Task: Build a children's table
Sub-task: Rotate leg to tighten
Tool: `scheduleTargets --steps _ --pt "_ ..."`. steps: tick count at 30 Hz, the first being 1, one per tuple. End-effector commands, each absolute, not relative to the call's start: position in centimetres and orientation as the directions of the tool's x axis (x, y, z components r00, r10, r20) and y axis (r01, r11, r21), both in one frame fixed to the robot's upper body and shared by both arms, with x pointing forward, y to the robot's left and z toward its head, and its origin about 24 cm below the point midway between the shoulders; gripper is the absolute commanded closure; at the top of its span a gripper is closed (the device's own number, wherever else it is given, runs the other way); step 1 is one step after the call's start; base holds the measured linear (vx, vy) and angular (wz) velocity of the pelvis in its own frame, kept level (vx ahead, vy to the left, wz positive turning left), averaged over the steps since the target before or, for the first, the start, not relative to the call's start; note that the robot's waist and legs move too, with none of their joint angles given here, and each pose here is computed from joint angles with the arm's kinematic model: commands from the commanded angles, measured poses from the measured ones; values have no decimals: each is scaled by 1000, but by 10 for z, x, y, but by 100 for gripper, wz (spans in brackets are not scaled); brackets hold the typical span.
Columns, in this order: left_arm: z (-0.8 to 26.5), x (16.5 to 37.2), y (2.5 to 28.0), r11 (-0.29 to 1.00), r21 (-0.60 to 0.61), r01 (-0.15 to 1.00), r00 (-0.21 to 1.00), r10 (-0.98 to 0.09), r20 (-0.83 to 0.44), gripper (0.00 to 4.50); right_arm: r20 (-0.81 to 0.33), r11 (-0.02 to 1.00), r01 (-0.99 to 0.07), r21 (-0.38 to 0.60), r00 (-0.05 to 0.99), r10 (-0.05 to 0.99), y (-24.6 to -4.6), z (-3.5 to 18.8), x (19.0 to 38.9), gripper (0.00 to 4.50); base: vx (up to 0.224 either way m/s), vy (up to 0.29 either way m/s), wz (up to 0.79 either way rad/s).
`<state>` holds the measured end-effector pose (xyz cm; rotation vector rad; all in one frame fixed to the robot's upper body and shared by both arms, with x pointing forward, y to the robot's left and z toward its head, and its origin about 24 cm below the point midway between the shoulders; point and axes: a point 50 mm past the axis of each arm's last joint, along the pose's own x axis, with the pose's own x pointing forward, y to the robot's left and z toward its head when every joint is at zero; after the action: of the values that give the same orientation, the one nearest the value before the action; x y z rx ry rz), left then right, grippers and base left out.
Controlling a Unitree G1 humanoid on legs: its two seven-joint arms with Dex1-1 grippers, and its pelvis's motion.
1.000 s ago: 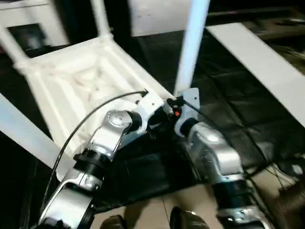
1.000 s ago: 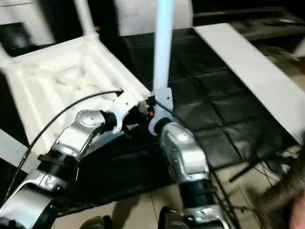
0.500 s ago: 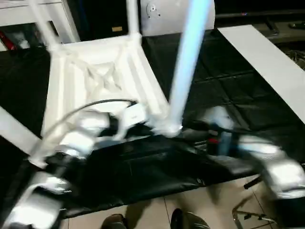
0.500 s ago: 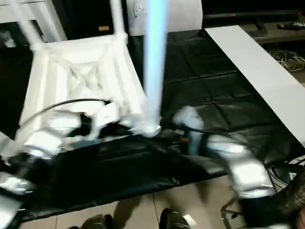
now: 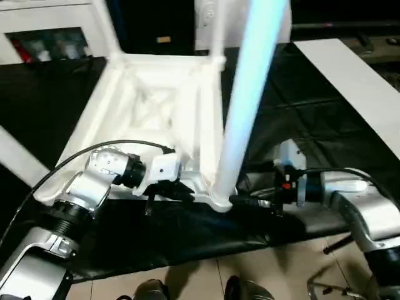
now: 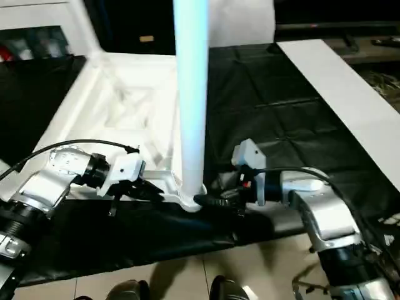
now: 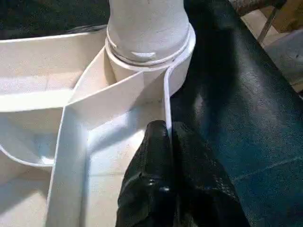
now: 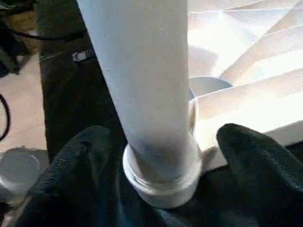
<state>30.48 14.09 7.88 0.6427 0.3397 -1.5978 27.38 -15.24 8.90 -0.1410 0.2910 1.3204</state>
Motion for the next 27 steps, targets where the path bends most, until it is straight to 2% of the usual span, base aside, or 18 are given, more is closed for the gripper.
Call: scheduleTargets --steps 1,4,5,8,11,15,16,19,20,24,27 --pt "69 300 136 -208 114 971 -90 -768 -634 450 -282 221 -974 45 200 938 -150 92 276 76 0 0 0" --pt "69 300 136 -212 111 971 -95 -768 -634 450 -278 206 -978 45 186 942 -146 91 281 87 0 0 0" --pt "69 300 136 -214 109 971 -98 -767 -634 450 -281 198 -979 42 179 943 -145 90 283 111 0 0 0" --pt "69 300 136 -215 109 970 -99 -768 -633 450 -282 186 -981 45 166 945 -143 89 287 122 0 0 0" --pt "68 300 136 -211 106 972 -99 -773 -627 450 -284 170 -984 48 149 947 -142 89 289 160 0 0 0" --pt "68 300 136 -206 102 973 -99 -777 -622 450 -283 131 -989 64 108 953 -141 89 289 168 0 0 0" --pt "68 300 136 -206 101 973 -99 -776 -622 450 -284 127 -990 68 103 953 -141 89 289 199 0 0 0" --pt "67 300 137 -203 99 974 -98 -776 -624 450 -285 102 -991 87 74 956 -140 88 287 207 0 0 0" --pt "67 300 137 -203 99 974 -98 -776 -624 450 -285 102 -991 87 74 956 -140 88 287 232 0 0 0" --pt "68 301 135 -162 92 983 -75 -797 -600 450 -268 91 -989 120 56 962 -139 87 283 246 0 0 0" --pt "70 304 126 -91 89 992 -26 -829 -558 450 -237 130 -981 143 93 967 -136 84 280 255 0 0 0"
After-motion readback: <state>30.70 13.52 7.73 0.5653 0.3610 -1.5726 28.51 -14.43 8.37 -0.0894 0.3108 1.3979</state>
